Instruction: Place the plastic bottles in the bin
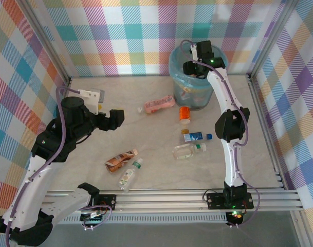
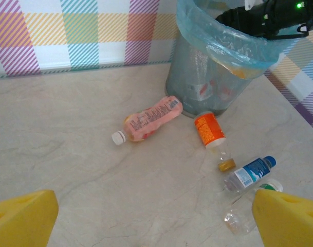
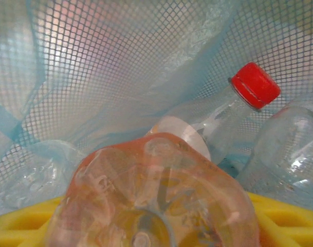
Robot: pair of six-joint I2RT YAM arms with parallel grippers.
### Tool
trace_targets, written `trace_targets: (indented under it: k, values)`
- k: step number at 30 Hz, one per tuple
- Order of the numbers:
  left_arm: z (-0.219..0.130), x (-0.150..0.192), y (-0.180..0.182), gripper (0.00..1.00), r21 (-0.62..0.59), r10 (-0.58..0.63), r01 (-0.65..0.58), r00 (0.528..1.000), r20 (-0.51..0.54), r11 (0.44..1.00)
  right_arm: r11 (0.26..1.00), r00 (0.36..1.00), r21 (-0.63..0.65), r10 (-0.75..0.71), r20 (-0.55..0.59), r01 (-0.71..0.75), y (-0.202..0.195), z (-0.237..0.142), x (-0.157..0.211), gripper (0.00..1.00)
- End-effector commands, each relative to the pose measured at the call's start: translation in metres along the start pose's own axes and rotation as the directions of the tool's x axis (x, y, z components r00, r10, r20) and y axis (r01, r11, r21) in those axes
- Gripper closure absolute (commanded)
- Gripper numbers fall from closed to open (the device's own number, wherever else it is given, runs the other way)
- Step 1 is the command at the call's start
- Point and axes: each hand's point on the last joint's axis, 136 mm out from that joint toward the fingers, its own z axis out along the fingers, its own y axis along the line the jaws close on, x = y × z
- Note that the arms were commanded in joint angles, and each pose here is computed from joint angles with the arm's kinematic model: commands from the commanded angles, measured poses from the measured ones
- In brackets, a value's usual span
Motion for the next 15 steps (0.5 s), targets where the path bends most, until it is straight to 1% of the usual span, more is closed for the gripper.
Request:
trace_targets:
  k: [1, 4, 6, 7, 10, 13, 15]
  values:
    - [-0.003, 0.0, 0.004, 0.03, -0.03, -0.03, 0.03, 1.0, 0.0, 0.999, 0.998, 0.999, -0.058, 0.037, -0.019, -0.038, 0.008, -0.002, 0.003, 0.28]
    - [-0.002, 0.002, 0.011, 0.03, -0.077, -0.067, 0.065, 0.997, -0.029, 0.995, 0.996, 0.997, -0.062, 0.069, 0.043, -0.066, 0.008, -0.03, -0.018, 0.16]
    - [-0.001, 0.008, 0.017, 0.03, -0.118, -0.101, 0.092, 0.993, -0.068, 0.989, 0.99, 0.986, 0.023, 0.138, 0.091, -0.14, -0.006, -0.052, -0.031, 0.1]
    - [-0.002, 0.013, 0.02, 0.03, -0.139, -0.119, 0.106, 0.989, -0.091, 0.985, 0.984, 0.979, 0.046, 0.169, 0.115, -0.175, -0.011, -0.065, -0.036, 0.08]
    - [-0.004, 0.033, 0.029, 0.03, -0.198, -0.176, 0.145, 0.973, -0.149, 0.969, 0.978, 0.962, 0.024, 0.199, 0.189, -0.207, -0.004, -0.094, -0.05, 0.0]
    - [-0.007, 0.057, 0.039, 0.03, -0.253, -0.234, 0.186, 0.956, -0.176, 0.949, 0.984, 0.952, -0.001, 0.172, 0.255, -0.177, 0.013, -0.116, -0.061, 0.0]
    - [-0.008, 0.07, 0.043, 0.03, -0.279, -0.271, 0.212, 0.943, -0.193, 0.936, 0.989, 0.95, -0.006, 0.145, 0.277, -0.149, 0.024, -0.129, -0.064, 0.0]
